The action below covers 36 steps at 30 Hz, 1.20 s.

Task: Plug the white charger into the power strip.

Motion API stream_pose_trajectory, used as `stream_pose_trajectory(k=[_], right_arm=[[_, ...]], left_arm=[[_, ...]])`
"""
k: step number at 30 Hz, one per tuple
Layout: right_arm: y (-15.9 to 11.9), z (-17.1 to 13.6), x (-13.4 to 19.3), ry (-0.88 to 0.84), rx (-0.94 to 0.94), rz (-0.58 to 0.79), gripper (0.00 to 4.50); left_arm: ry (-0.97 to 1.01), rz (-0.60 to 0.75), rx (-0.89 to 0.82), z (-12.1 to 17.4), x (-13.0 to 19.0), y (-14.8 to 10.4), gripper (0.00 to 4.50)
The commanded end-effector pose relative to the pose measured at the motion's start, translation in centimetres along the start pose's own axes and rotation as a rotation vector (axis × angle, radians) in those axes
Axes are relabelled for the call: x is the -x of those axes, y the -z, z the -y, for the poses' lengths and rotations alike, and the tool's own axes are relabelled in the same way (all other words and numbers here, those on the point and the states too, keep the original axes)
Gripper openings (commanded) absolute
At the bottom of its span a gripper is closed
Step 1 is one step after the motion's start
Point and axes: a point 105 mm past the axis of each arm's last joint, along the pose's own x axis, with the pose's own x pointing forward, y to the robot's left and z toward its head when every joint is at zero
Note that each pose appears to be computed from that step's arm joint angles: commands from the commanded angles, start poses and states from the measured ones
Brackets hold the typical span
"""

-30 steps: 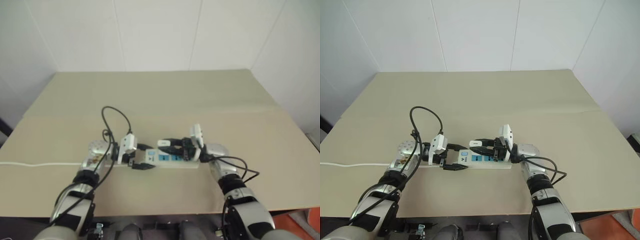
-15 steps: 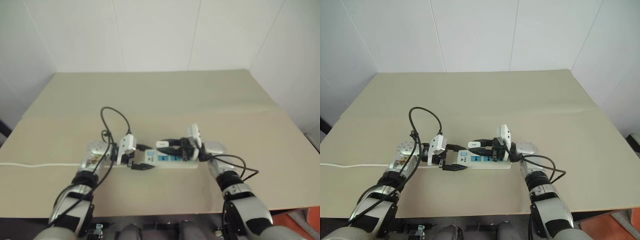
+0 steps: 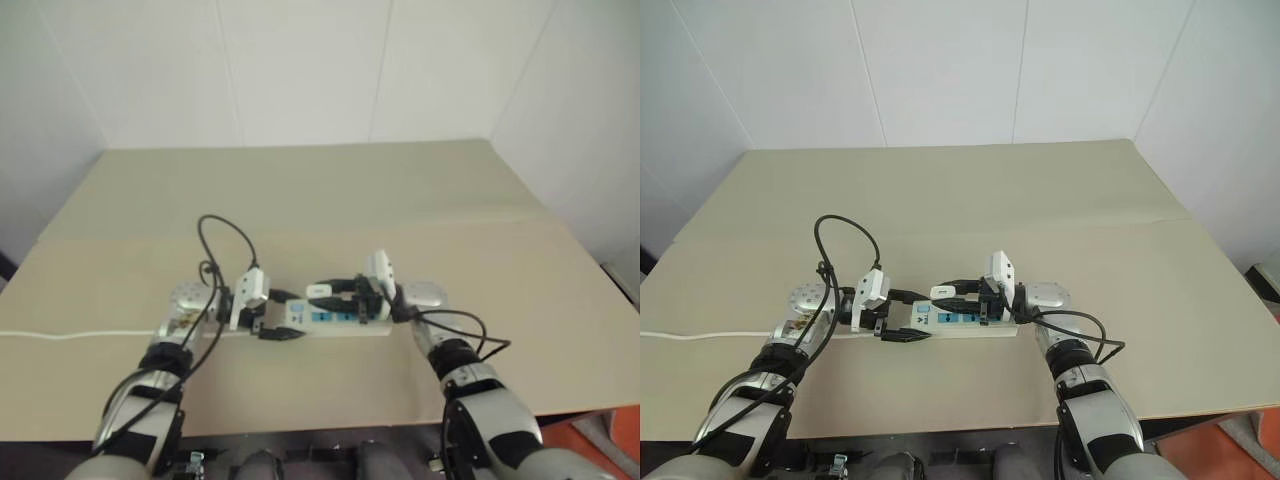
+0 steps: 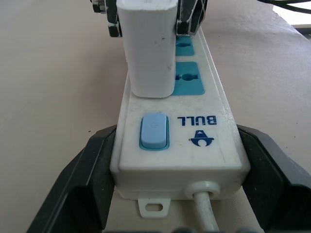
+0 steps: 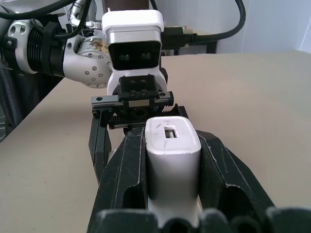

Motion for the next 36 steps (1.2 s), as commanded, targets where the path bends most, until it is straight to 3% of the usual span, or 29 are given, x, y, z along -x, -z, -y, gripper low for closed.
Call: stream_pose_trajectory(k=[1, 16, 28, 36], right_arm=[[6.3, -2.2, 1.3, 0.0, -0.178, -0.237, 1.11], [7.7, -3.5, 2.1, -0.011, -0.115, -0.256, 1.11], [9.5, -3.5, 2.8, -0.004, -0.245, -0.382, 1.11], [9.9, -3.7, 3.3, 0.002, -0.248, -0.396, 1.11]], left_arm=[[0.066, -0.005, -0.035, 0.7, -0.3, -0.5, 3.27], [0.069, -0.013, -0.04, 0.6, 0.0, -0.5, 3.27], [0.073, -0.015, -0.038, 0.6, 0.0, -0.5, 3.27], [0.073, -0.014, -0.036, 0.6, -0.1, -0.5, 3.27]])
